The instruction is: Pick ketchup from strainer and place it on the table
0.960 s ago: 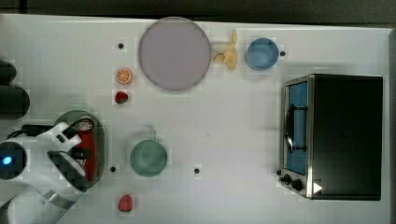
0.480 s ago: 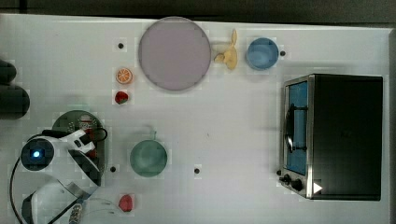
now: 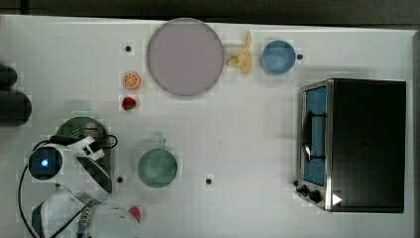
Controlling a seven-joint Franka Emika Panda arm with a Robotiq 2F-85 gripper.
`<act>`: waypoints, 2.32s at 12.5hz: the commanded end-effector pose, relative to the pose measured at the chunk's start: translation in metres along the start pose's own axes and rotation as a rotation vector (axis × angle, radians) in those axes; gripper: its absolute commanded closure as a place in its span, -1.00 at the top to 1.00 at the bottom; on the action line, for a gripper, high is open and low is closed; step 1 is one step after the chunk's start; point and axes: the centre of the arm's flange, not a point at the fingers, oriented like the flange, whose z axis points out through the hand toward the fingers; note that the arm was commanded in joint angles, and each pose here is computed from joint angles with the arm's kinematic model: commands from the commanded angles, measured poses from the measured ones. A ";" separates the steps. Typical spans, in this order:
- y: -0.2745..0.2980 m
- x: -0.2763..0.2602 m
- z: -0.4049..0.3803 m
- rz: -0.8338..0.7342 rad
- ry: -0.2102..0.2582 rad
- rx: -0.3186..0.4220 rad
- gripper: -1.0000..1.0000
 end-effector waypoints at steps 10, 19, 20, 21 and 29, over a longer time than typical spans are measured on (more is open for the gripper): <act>-0.005 0.004 -0.200 0.095 0.085 -0.068 0.25; 0.220 0.134 -0.279 0.160 0.120 -0.110 0.25; 0.252 0.141 -0.278 0.178 0.110 -0.114 0.25; 0.283 0.145 -0.275 0.188 0.098 -0.118 0.25; 0.384 0.140 -0.186 0.242 0.056 -0.119 0.25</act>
